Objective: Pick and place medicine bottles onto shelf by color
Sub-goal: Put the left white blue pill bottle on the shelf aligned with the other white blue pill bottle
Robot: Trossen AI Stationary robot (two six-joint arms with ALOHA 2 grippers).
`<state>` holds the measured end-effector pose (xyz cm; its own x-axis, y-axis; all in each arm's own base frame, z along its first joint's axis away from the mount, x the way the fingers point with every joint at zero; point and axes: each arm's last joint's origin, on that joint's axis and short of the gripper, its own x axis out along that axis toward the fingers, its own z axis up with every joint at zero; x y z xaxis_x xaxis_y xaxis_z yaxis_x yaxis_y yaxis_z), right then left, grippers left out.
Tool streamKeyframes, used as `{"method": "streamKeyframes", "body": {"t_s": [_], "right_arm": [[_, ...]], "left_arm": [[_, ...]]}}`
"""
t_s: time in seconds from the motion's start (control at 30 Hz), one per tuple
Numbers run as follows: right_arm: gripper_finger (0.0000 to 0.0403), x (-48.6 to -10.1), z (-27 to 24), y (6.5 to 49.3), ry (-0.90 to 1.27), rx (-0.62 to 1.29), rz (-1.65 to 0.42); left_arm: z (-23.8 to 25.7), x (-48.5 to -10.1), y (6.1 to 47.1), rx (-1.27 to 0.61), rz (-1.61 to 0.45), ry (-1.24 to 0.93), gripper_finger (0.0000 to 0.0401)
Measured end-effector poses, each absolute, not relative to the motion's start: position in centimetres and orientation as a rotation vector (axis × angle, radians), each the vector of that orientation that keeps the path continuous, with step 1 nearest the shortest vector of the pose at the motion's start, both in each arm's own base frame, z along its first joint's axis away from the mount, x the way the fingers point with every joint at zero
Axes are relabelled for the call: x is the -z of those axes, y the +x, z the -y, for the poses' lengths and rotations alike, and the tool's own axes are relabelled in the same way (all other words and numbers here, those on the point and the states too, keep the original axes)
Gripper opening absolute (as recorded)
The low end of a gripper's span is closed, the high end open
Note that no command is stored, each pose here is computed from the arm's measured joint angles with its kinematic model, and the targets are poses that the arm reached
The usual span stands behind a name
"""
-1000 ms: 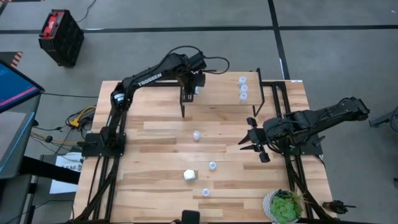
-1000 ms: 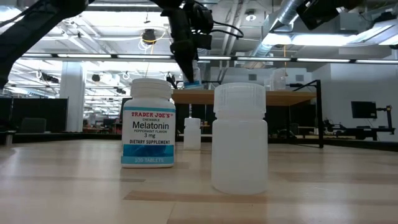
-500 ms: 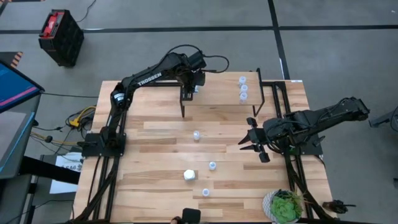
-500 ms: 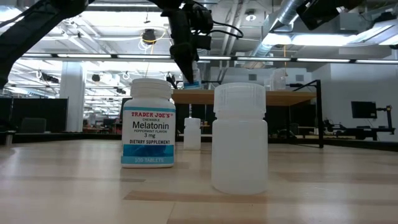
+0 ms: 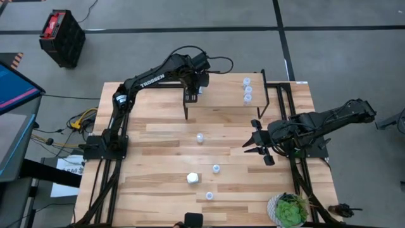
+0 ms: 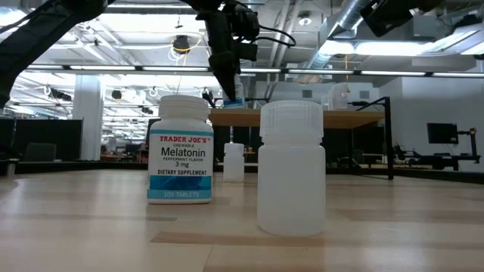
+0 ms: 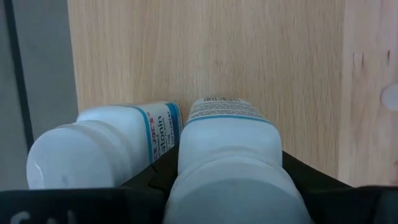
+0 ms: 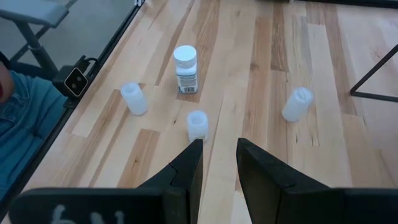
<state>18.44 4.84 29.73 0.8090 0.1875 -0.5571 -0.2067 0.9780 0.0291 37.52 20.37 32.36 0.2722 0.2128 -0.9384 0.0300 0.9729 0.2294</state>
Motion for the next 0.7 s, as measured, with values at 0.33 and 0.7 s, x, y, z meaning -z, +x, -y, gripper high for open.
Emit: {"method": "streamKeyframes", "body": {"t_s": [0.33,0.7], "right_arm": [[0.0120,-29.6,-4.8,18.3,-0.035,-0.209,-0.613],[0.0120,-29.5,-4.8,18.3,-0.035,-0.209,-0.614]], "left_arm": [[-20.0,-32.4,37.8,-0.138,-1.278,0.210,0.0223],[-19.3,-32.6,38.5,-0.204,-1.304,0.328,0.0267]]}}
